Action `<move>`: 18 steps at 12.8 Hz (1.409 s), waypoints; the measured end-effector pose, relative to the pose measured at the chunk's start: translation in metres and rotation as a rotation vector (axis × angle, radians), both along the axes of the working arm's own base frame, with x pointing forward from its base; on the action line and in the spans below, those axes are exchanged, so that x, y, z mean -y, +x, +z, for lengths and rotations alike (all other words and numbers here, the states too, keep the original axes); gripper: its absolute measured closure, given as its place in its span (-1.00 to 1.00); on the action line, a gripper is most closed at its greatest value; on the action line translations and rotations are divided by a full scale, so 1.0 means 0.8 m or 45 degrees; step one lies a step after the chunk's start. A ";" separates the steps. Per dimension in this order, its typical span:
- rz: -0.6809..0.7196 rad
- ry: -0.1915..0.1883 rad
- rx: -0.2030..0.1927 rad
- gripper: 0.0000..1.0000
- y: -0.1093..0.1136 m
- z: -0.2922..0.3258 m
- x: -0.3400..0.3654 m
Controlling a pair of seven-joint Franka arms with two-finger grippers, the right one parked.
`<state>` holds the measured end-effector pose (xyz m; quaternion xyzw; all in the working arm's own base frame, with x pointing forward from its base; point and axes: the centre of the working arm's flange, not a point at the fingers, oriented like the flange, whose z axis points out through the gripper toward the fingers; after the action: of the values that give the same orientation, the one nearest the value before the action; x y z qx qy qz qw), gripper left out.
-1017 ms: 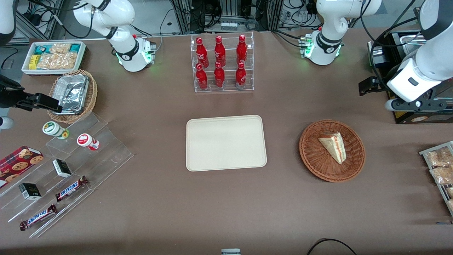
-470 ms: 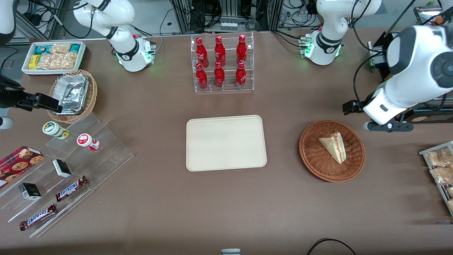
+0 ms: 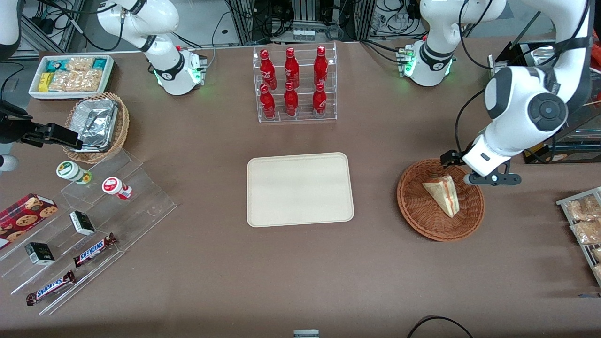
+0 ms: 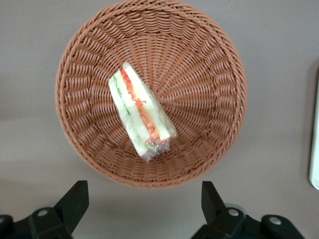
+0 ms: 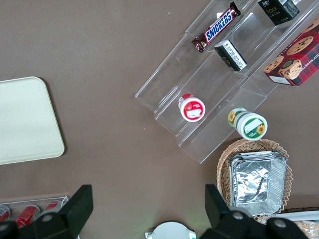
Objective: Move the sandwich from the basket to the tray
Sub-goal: 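Lower the open left gripper around the sandwich and close it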
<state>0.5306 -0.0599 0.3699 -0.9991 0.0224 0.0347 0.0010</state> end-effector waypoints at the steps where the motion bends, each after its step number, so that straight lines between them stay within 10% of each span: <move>1: 0.007 0.000 0.001 -1.00 -0.001 -0.012 -0.004; 13: 0.814 0.004 0.065 -1.00 0.013 -0.073 -0.016; 18: 0.870 0.004 0.066 -1.00 0.016 -0.099 -0.005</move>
<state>0.5436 -0.0555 0.2906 -0.9494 -0.3137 0.0075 -0.0084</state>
